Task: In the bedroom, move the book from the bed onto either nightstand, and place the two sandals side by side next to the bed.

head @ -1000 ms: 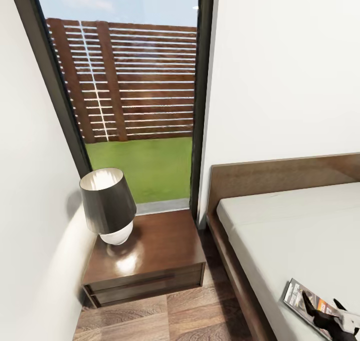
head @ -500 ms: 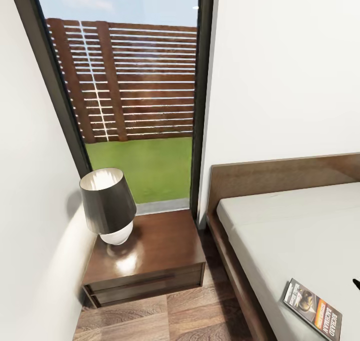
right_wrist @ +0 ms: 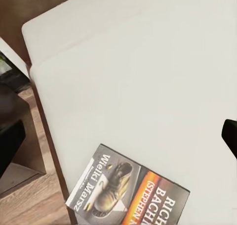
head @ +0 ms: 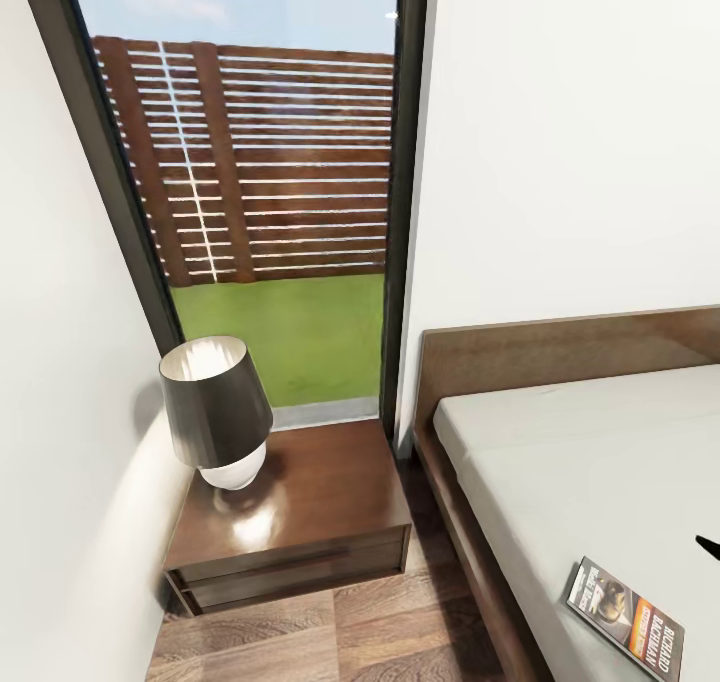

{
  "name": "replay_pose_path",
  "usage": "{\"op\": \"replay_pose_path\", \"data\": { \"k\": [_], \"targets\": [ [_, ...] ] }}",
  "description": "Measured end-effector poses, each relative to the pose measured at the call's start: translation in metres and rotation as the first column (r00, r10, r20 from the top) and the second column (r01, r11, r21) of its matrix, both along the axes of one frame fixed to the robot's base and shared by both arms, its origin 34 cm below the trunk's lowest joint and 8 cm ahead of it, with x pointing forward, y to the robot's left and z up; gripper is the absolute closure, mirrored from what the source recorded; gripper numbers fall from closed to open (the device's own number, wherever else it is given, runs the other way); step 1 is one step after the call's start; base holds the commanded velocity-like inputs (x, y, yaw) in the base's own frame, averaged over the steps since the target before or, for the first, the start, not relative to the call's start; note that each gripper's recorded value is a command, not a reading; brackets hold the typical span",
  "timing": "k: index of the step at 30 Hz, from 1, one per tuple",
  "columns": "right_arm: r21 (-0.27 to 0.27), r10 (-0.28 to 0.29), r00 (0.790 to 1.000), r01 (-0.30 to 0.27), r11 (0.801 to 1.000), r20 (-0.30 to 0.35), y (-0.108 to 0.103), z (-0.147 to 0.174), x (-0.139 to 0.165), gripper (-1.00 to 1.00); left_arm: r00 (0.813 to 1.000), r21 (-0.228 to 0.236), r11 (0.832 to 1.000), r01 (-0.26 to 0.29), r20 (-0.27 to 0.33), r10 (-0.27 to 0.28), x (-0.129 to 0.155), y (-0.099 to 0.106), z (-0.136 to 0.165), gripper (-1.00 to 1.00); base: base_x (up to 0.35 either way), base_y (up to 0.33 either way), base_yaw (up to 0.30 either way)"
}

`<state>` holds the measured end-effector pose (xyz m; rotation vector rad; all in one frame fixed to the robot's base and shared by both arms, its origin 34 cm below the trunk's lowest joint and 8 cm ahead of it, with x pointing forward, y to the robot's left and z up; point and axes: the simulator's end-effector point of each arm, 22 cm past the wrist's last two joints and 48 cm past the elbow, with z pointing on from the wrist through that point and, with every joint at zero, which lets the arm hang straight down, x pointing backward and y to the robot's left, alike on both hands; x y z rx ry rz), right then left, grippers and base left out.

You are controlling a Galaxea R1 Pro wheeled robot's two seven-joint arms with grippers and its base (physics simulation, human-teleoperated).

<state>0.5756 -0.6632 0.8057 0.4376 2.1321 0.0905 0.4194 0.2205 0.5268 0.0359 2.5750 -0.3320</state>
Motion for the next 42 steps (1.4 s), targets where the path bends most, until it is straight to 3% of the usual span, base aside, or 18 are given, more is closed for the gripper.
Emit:
{"op": "replay_pose_path", "data": {
  "k": [4,8,18,23,26,29,42],
  "targets": [
    [0.032,0.061,0.998,-0.062,0.998,0.023,0.013,0.009,0.005,-1.0,1.0,-0.001,1.0,-0.001,0.0,0.001,0.0,0.0,0.0,-1.0,0.0,0.0,0.0],
    [0.043,0.085,0.996,-0.086,0.995,0.027,0.018,0.01,0.006,-1.0,1.0,0.0,1.0,-0.001,0.002,0.001,0.0,0.0,0.0,-1.0,0.0,0.0,0.0],
    [0.035,0.093,0.995,-0.094,0.995,0.034,0.02,0.009,0.006,-1.0,1.0,0.0,1.0,-0.002,0.003,0.002,0.001,0.0,0.0,-1.0,0.0,0.0,0.0],
    [0.018,0.105,0.994,-0.105,0.994,-0.006,0.022,-0.002,0.0,-1.0,1.0,0.0,1.0,-0.001,0.003,0.001,0.001,0.0,0.0,-1.0,0.0,0.0,0.0],
    [-0.031,0.164,0.983,-0.166,0.986,-0.079,0.028,-0.015,-0.007,-1.0,1.0,0.0,1.0,0.0,0.003,0.0,0.001,0.0,0.0,-1.0,0.0,0.0,0.0],
    [-0.041,0.214,0.967,-0.221,0.974,-0.136,0.046,-0.036,-0.012,-1.0,1.0,0.0,1.0,0.0,0.003,0.0,0.001,0.0,0.0,-1.0,0.0,0.0,0.0],
    [-0.041,0.233,0.961,-0.241,0.97,-0.147,0.054,-0.042,-0.013,-1.0,1.0,0.001,1.0,-0.002,0.006,0.002,0.001,0.0,0.001,-1.0,0.092,-0.101,0.0]
  ]
}}
